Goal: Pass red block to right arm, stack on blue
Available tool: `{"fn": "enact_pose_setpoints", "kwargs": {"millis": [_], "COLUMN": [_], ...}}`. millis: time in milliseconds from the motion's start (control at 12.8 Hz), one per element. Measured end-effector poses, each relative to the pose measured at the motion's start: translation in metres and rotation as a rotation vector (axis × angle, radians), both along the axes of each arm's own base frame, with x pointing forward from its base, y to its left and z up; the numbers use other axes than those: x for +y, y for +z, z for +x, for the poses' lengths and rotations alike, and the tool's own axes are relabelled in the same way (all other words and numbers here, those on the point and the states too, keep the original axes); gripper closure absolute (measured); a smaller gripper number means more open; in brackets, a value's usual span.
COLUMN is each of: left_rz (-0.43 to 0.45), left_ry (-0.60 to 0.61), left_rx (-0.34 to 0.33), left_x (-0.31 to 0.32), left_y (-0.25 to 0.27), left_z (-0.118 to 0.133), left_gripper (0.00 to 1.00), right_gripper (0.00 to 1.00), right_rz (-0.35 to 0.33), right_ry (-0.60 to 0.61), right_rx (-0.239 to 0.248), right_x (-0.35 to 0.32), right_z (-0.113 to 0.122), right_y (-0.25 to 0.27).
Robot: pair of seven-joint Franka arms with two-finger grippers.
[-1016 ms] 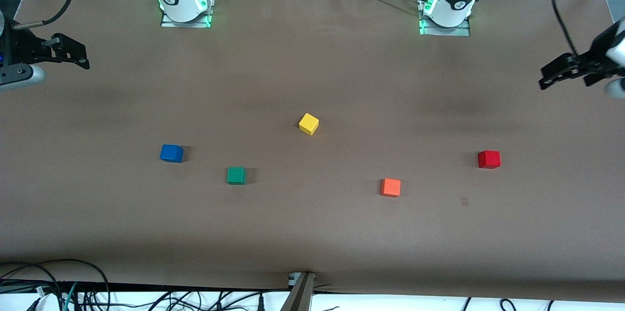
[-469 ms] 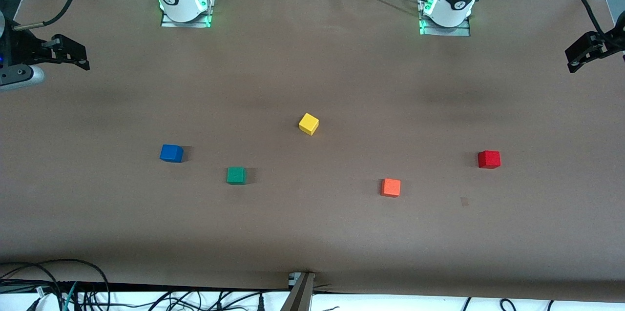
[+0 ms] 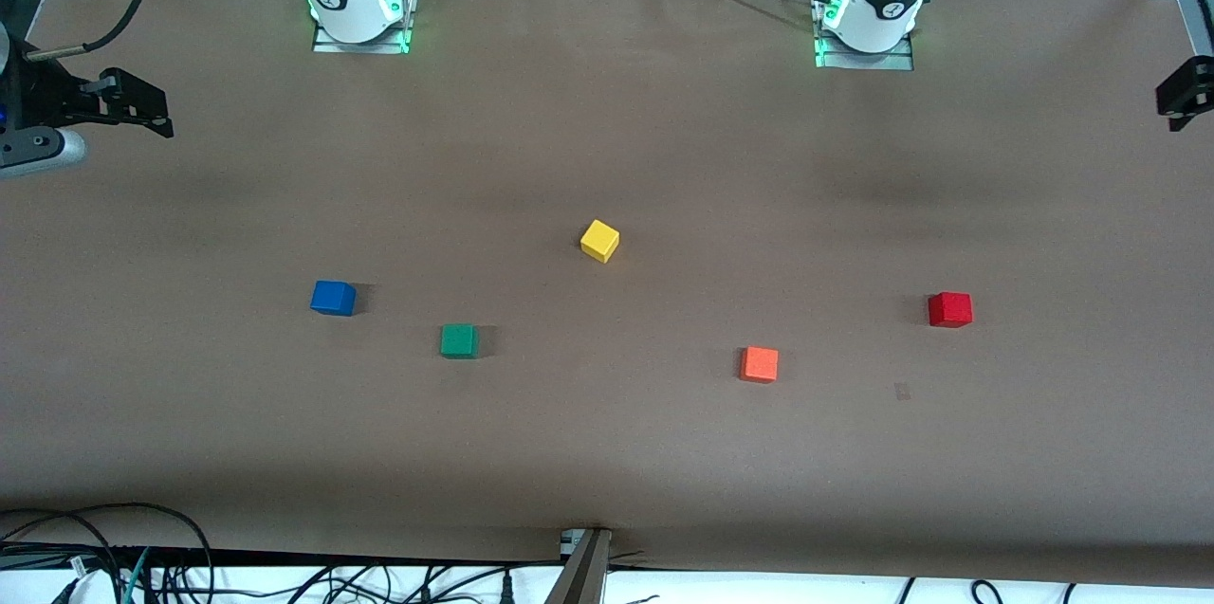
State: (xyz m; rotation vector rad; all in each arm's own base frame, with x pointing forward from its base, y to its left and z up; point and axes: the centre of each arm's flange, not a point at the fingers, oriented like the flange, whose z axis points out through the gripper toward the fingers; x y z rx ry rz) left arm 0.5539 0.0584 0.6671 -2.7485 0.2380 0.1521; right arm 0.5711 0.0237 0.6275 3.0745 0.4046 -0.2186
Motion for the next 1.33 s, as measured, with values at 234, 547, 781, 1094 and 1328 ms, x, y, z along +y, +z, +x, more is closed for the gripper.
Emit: {"fn": "enact_pose_setpoints", "kwargs": {"millis": [234, 547, 781, 1094, 1328], "left_rz": [-0.021, -0.064, -0.103, -0.327, -0.485], "left_ry": [-0.199, -0.505, -0.699, -0.985, -1.115], "left_rx": [0.085, 0.207, 0.249, 0.203, 0.133], "left_x": [0.064, 0.159, 0.214, 0.294, 0.328], "left_y": [-0.019, -0.067, -0.108, -0.185, -0.255], "left_z": [0.013, 0.030, 0.041, 0.048, 0.050], "left_gripper": [0.00, 0.00, 0.00, 0.00, 0.00], "right_gripper": [0.00, 0.00, 0.00, 0.00, 0.00], "right_rz": [0.000, 0.000, 0.000, 0.000, 0.000], "right_ry": [0.001, -0.001, -0.002, -0.007, -0.008], "right_rx": [-0.009, -0.012, -0.013, -0.027, -0.028], "right_x": [0.000, 0.001, 0.001, 0.001, 0.000], "right_z": [0.004, 0.006, 0.006, 0.009, 0.009], "right_y": [-0.003, -0.005, -0.005, -0.005, -0.006]}}
